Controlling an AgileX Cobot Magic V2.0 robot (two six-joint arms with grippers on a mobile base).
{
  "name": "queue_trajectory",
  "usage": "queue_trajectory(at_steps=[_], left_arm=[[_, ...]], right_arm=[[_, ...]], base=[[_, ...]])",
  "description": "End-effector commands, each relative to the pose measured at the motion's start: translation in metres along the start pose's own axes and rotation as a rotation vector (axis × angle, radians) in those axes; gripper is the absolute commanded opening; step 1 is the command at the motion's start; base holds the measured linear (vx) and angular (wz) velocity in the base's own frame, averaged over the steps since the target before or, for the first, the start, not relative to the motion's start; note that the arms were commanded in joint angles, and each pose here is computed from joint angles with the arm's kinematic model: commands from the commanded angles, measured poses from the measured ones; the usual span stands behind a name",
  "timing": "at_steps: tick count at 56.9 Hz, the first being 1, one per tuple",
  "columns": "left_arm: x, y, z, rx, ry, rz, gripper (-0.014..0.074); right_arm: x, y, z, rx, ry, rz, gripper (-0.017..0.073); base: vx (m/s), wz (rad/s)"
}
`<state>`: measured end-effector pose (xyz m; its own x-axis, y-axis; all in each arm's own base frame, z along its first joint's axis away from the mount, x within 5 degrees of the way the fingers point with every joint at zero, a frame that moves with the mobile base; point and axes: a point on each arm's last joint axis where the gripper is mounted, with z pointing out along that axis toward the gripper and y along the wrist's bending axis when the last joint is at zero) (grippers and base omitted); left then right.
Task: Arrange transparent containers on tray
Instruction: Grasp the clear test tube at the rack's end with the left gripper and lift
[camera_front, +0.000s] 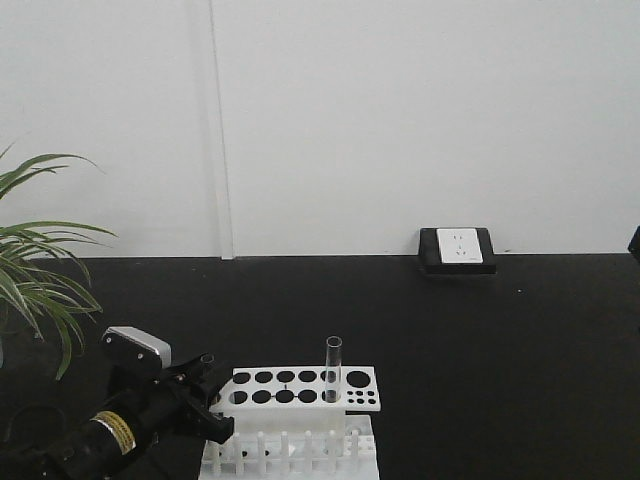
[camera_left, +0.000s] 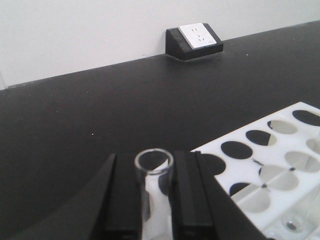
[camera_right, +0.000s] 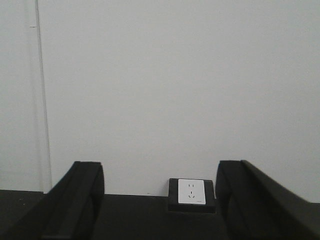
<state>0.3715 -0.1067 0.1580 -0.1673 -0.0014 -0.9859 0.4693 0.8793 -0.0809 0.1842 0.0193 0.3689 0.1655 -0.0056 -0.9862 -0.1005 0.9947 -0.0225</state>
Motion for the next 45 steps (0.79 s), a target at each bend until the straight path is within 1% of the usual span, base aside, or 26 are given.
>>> queue_trajectory(at_steps=[1,3,4,10,15,21,24,28,32,37,40,42,45], left_arm=[[-0.032,-0.004,0.0,0.02,-0.155,0.002,0.0048],[-0.033,-0.004,-0.001,0.02,-0.155,0.002,-0.0001],[-0.033,-0.004,-0.001,0.019,-0.156,0.002,-0.001],[-0.043,-0.005,-0.004,0.021,-0.181,0.009,-0.0008],[-0.062,-0.008,-0.012,0.024,-0.232,0.024,-0.0008],[-0.095,-0.013,-0.025,0.024,-0.31,0.051,-0.0006],[-0.116,-0.015,-0.032,0.018,-0.343,0.069,-0.0006],[-0.146,-0.017,-0.042,-0.005,-0.361,0.07,-0.0006],[-0.177,-0.019,-0.054,-0.04,-0.359,0.076,-0.0006],[-0.212,-0.022,-0.072,-0.083,-0.359,0.116,-0.0006],[-0.226,-0.025,-0.082,-0.101,-0.351,0.15,-0.0006],[-0.233,-0.027,-0.09,-0.113,-0.341,0.181,-0.0006],[-0.242,-0.031,-0.103,-0.116,-0.355,0.211,-0.0006]], right_arm=[[-0.02,-0.001,-0.001,0.005,-0.125,-0.02,0.0519],[-0.02,-0.001,-0.001,0.005,-0.125,-0.02,0.0519],[-0.02,-0.001,-0.001,0.005,-0.125,-0.02,0.0519],[-0.02,-0.001,-0.001,0.004,-0.124,-0.02,0.0519],[-0.02,-0.001,-0.001,0.004,-0.124,-0.02,0.0519],[-0.02,-0.001,-0.001,0.005,-0.125,-0.027,0.0519],[-0.02,-0.001,-0.001,0.005,-0.125,-0.055,0.0519],[-0.017,-0.001,0.002,0.006,-0.115,-0.084,0.0519],[-0.012,-0.001,0.007,0.005,-0.093,-0.091,0.0519],[-0.002,0.0,0.016,-0.005,-0.049,-0.11,0.0519],[0.006,0.002,0.023,-0.021,-0.017,-0.142,0.0519],[0.014,0.003,0.03,-0.035,0.014,-0.148,0.0519],[0.023,0.006,0.037,-0.059,0.046,-0.133,0.0519]], base=[[0.0,0.0],[0.0,0.0],[0.0,0.0],[0.0,0.0],[0.0,0.0],[0.0,0.0],[0.0,0.0],[0.0,0.0],[0.0,0.0],[0.0,0.0],[0.0,0.0],[0.0,0.0],[0.0,0.0]])
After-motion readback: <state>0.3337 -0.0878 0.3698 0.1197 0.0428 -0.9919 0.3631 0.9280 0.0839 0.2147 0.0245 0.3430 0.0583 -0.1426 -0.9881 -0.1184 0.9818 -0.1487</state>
